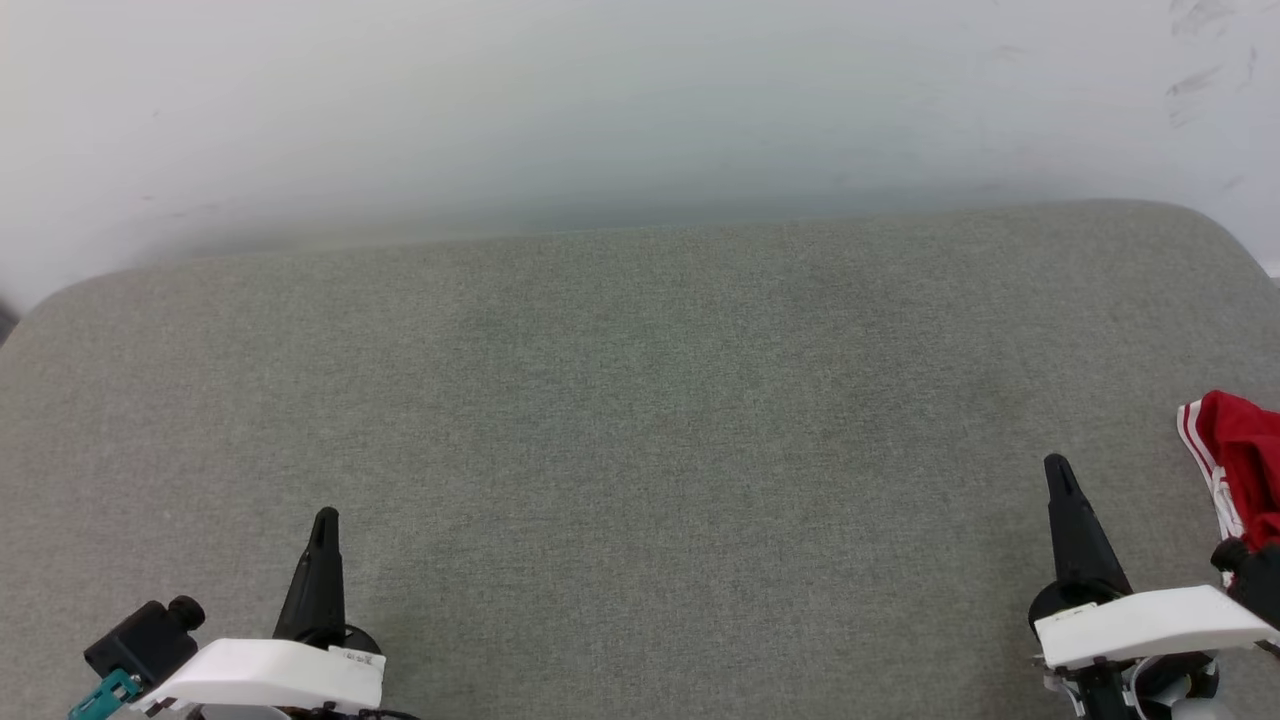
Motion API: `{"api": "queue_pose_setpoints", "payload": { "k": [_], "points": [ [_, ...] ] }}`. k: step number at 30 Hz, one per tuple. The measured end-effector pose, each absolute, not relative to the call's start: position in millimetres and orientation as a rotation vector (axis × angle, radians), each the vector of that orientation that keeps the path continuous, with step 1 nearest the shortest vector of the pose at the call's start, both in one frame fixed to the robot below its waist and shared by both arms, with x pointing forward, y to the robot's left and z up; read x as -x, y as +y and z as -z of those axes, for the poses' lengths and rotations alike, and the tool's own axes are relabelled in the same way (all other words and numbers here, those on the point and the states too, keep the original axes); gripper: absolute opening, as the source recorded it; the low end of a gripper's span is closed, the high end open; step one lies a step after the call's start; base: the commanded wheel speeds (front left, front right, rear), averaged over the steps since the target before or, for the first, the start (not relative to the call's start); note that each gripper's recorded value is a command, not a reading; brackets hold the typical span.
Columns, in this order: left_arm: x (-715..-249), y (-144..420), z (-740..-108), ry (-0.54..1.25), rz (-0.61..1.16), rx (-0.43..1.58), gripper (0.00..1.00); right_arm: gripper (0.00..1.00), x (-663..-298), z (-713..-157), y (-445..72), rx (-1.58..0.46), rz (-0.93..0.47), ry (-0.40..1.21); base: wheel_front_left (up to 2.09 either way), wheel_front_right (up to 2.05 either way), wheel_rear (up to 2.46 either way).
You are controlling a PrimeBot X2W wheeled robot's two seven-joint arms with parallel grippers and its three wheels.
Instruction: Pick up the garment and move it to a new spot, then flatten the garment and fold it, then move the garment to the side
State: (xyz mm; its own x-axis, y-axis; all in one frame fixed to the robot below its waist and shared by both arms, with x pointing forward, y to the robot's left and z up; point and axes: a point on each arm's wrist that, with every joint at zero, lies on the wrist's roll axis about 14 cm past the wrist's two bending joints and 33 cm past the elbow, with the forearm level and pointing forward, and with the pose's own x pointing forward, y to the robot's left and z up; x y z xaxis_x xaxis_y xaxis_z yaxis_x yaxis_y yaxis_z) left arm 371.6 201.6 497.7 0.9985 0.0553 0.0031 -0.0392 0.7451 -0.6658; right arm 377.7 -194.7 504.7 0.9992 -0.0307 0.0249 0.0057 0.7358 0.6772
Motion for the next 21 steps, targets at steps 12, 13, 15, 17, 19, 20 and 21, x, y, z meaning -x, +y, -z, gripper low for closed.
{"api": "queue_pose_setpoints", "payload": {
  "k": [12,13,15,17,19,20,21],
  "points": [
    [-375.3,202.4,-495.9,-0.008,-0.059,0.908,0.0,0.0,-379.6,-501.4,-197.5,-0.919,0.035,-0.015,0.0,0.0,0.0],
    [-375.6,202.2,-495.8,-0.006,-0.058,0.92,0.0,0.0,-379.6,-500.8,-197.6,-0.931,0.035,-0.012,0.0,0.0,0.0],
    [-376.4,202.1,-496.1,-0.006,-0.058,0.942,0.0,0.0,-379.8,-500.8,-198.1,-0.955,0.037,-0.011,0.0,0.0,0.0],
    [-377.0,202.2,-496.0,-0.004,-0.059,0.967,0.0,0.0,-379.9,-500.3,-198.2,-0.976,0.038,-0.008,0.0,0.0,0.0],
    [-377.2,201.9,-495.4,0.0,-0.058,0.989,0.0,0.0,-379.9,-499.7,-198.8,-0.999,0.04,-0.006,0.0,0.0,0.0],
    [-377.6,202.0,-495.1,0.003,-0.059,1.022,0.0,0.0,-380.7,-499.9,-199.0,-1.031,0.041,-0.005,0.0,0.0,0.0],
    [-377.7,202.0,-495.0,0.003,-0.059,1.033,0.0,0.0,-381.3,-500.5,-199.1,-1.041,0.039,-0.005,0.0,0.0,0.0]
  ]
}}
